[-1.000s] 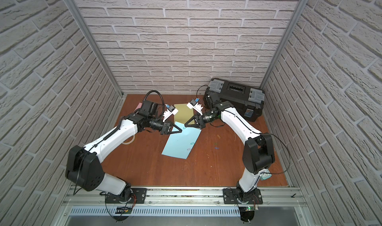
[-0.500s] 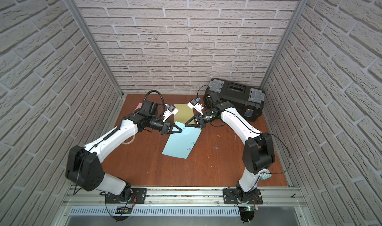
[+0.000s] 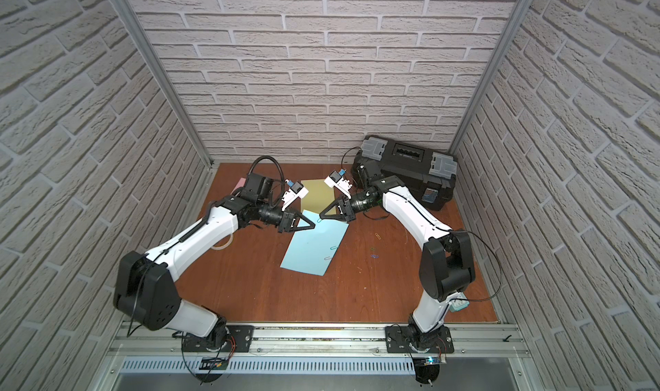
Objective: Unclip the paperclips from the documents
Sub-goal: Remove the paper clip from the document.
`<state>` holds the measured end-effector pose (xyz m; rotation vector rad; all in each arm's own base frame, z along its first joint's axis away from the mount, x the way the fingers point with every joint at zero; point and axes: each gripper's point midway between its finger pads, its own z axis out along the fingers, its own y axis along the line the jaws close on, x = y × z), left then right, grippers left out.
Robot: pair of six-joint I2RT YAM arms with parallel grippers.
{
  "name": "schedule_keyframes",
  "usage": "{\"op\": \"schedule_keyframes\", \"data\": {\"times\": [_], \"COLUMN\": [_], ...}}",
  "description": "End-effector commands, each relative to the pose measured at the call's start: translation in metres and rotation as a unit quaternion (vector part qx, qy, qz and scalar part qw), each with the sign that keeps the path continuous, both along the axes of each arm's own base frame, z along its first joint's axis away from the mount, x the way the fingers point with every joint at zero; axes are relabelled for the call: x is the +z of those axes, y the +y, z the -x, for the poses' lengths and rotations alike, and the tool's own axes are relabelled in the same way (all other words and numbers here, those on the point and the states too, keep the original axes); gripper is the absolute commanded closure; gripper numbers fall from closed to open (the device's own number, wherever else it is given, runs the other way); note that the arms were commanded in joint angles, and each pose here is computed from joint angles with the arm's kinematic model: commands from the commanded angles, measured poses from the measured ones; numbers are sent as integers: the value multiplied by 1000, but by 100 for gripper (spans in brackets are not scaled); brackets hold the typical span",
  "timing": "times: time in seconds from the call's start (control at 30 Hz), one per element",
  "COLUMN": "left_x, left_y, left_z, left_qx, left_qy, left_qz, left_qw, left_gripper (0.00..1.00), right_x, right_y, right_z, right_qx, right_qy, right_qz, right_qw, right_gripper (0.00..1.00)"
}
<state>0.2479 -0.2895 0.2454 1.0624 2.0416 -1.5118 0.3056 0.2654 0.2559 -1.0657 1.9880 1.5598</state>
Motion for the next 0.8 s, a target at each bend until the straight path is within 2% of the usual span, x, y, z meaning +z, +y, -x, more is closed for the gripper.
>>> {"op": "schedule_keyframes", "data": {"times": [0.0, 0.77], "left_x": [-6, -7], "left_y": [4, 6], "left_z": [12, 15], "left_qx": [-13, -17], "left_qy": [30, 36], "left_qz": [-7, -10], "left_qw": [999, 999], "left_gripper": [100, 100], "right_x": [16, 17], "right_y": [-19, -24], "right_z": [-18, -23], "right_qx": [-33, -40], "right_qy": [-50, -44], "right_qz": [-11, -22], "right_qw": [998, 998], "right_gripper": [95, 94]}}
